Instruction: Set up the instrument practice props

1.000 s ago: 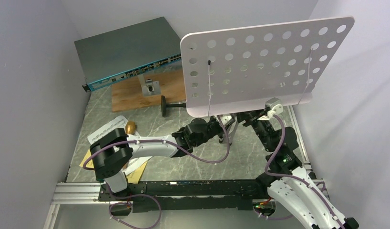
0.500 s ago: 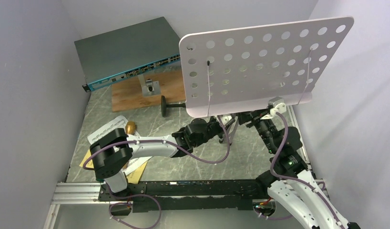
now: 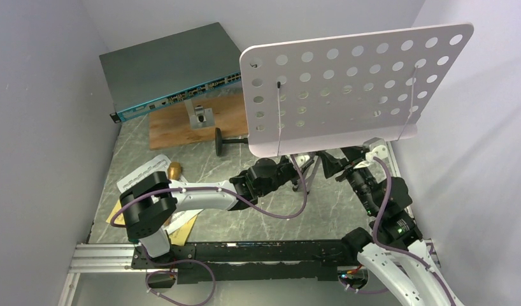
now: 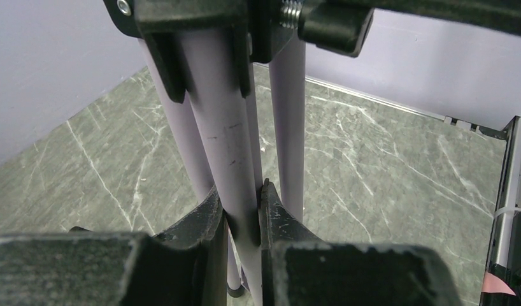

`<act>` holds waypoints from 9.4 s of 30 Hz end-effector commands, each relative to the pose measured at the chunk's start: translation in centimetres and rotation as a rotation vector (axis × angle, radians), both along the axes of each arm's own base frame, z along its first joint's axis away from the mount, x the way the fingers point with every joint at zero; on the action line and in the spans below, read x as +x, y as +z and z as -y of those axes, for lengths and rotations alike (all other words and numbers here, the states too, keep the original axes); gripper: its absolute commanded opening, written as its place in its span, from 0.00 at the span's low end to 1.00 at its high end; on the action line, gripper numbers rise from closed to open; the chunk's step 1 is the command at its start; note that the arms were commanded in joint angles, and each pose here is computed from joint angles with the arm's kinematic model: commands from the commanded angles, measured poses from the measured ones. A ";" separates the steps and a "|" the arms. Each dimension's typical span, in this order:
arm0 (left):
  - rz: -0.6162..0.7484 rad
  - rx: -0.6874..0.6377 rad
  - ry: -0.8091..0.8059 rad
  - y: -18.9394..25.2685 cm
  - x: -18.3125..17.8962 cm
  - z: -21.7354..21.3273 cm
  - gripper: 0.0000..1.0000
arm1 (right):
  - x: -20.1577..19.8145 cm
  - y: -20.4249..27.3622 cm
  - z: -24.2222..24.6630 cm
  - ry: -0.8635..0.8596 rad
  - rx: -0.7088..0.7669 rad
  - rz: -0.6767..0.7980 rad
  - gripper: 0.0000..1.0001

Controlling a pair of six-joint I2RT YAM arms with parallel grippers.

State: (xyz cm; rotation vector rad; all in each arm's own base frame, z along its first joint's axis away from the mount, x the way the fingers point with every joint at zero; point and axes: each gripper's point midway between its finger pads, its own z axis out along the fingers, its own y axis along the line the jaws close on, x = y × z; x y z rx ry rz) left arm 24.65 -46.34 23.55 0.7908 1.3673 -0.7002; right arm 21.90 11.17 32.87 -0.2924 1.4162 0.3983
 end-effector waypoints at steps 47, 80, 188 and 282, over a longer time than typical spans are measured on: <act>0.008 0.173 0.101 -2.9 1.7 -2.2 0.00 | 4.3 -8.6 2.8 -0.277 -0.039 -0.010 0.43; -0.033 0.204 0.158 -5.3 -0.1 -5.4 0.00 | 4.0 -11.8 6.5 -0.711 -0.255 -0.030 0.00; -0.668 0.201 0.195 -9.7 -2.8 -13.1 0.43 | 7.1 -10.7 -7.6 -0.166 -0.327 0.089 0.00; -0.493 0.209 -0.134 -7.7 -1.0 -8.7 0.00 | 2.1 -13.3 -3.8 -0.126 -0.166 -0.008 0.47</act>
